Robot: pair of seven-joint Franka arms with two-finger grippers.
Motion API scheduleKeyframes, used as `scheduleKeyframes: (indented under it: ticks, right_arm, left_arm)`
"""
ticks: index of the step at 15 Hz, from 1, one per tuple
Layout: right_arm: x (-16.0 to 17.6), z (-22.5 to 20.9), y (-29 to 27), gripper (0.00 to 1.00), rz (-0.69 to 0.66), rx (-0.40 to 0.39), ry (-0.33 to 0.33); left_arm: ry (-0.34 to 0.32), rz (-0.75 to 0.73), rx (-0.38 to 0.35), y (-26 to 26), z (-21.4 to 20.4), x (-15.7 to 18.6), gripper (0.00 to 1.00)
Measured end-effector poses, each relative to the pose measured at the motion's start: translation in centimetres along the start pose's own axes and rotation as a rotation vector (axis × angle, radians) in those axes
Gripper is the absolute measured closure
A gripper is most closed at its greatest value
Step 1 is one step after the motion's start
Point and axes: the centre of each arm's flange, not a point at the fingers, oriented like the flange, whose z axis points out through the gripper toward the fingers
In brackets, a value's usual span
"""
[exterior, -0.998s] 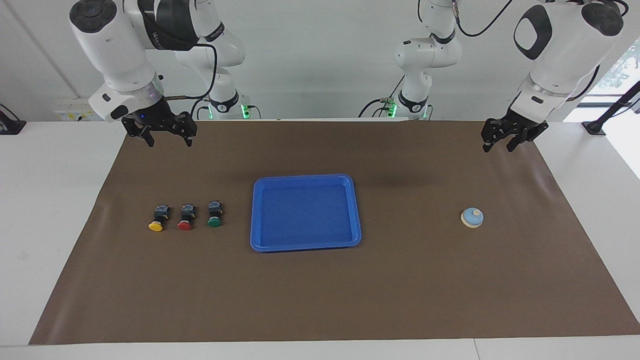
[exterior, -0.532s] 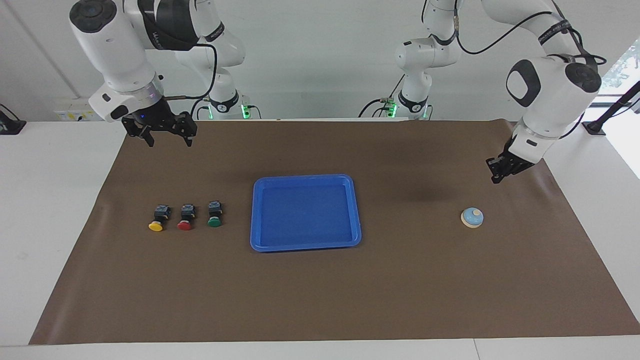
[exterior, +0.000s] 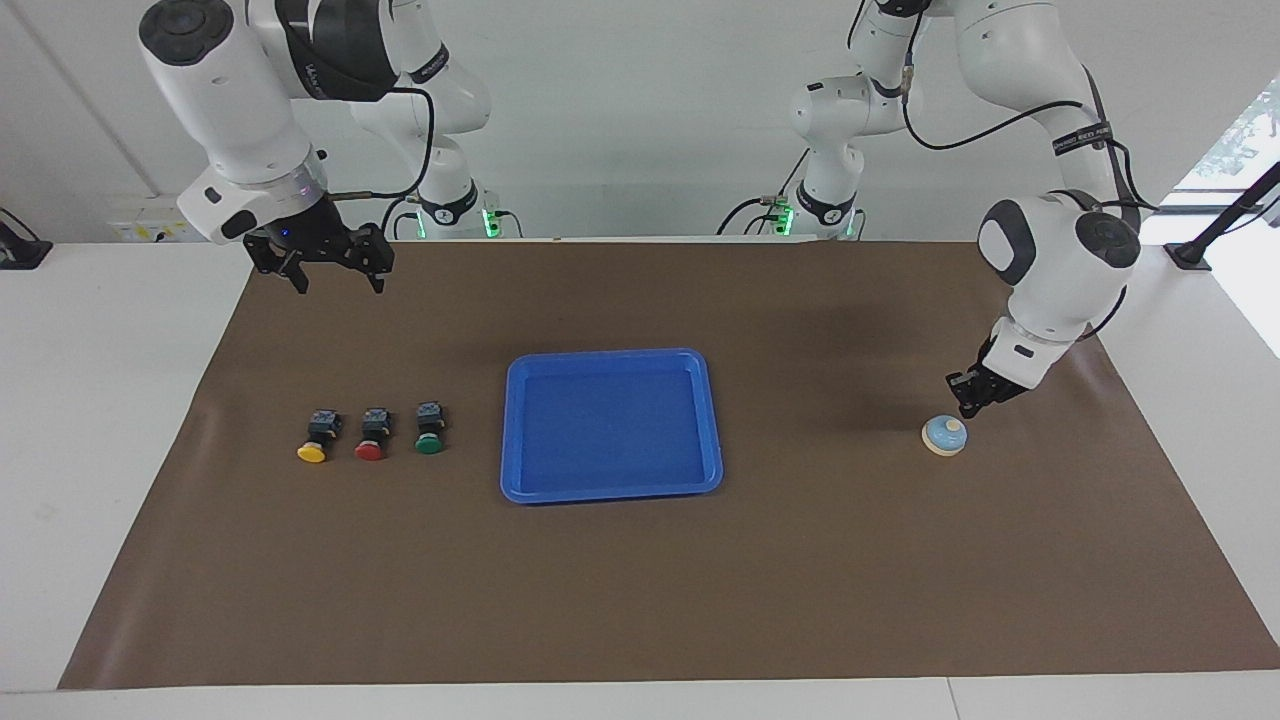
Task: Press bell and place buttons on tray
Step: 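Press down on the white bell with the left gripper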
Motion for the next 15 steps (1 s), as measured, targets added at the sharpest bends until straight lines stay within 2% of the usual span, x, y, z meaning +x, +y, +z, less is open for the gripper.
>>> scheduleKeyframes:
  ticks: [8, 11, 12, 13, 15]
  right_arm:
    - [0.0, 0.0, 0.0, 0.00, 0.000, 0.000, 0.000]
    - [0.0, 0.0, 0.0, 0.00, 0.000, 0.000, 0.000]
    - [0.0, 0.0, 0.0, 0.00, 0.000, 0.000, 0.000]
    - [0.0, 0.0, 0.0, 0.00, 0.000, 0.000, 0.000]
    - [0.0, 0.0, 0.0, 0.00, 0.000, 0.000, 0.000]
  left_arm:
    - [0.016, -0.002, 0.000, -0.1, 3.6, -0.8, 0.99]
    - [0.024, -0.002, 0.001, -0.1, 3.4, -0.8, 0.99]
    - [0.018, -0.001, 0.000, -0.1, 3.4, -0.8, 0.94]
    - [0.001, 0.001, -0.001, 0.1, 3.1, -0.7, 0.94]
    - [-0.052, 0.006, -0.004, 0.3, 0.9, 0.2, 0.78]
